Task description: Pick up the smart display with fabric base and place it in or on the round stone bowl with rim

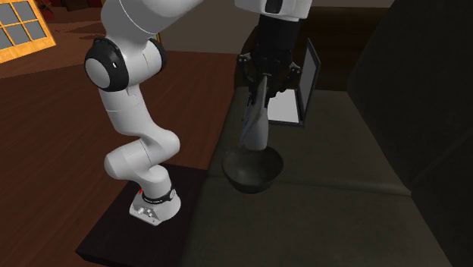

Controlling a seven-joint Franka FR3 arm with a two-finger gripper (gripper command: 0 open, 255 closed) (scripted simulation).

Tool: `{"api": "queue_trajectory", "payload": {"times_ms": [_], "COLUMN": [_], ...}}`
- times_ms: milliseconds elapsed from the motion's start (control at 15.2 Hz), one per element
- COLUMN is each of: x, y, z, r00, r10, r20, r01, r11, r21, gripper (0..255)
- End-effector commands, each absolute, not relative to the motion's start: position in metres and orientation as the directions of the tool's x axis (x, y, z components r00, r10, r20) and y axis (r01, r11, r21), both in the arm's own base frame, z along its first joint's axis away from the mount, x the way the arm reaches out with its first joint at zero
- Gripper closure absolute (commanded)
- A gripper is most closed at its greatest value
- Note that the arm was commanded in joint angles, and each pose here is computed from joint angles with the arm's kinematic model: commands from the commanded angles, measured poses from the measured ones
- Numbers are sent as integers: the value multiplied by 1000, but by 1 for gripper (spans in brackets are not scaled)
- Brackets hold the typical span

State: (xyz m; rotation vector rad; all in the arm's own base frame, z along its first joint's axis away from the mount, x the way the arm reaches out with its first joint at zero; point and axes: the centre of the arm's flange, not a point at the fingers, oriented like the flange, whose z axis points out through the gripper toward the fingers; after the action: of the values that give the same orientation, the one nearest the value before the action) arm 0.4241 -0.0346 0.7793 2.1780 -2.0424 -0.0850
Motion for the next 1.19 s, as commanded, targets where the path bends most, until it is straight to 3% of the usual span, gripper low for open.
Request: {"api": "queue_trajectory", "payload": {"times_ms": [0, 1122], "x": [424, 424], "y": [-38, -38], "z": [770, 680], "r00": [70, 70], "r10": [-995, -995], "r20": [64, 64], "r01": [-987, -987], "r11": [-60, -60], "r21": [150, 150], "gripper": [255, 255]}}
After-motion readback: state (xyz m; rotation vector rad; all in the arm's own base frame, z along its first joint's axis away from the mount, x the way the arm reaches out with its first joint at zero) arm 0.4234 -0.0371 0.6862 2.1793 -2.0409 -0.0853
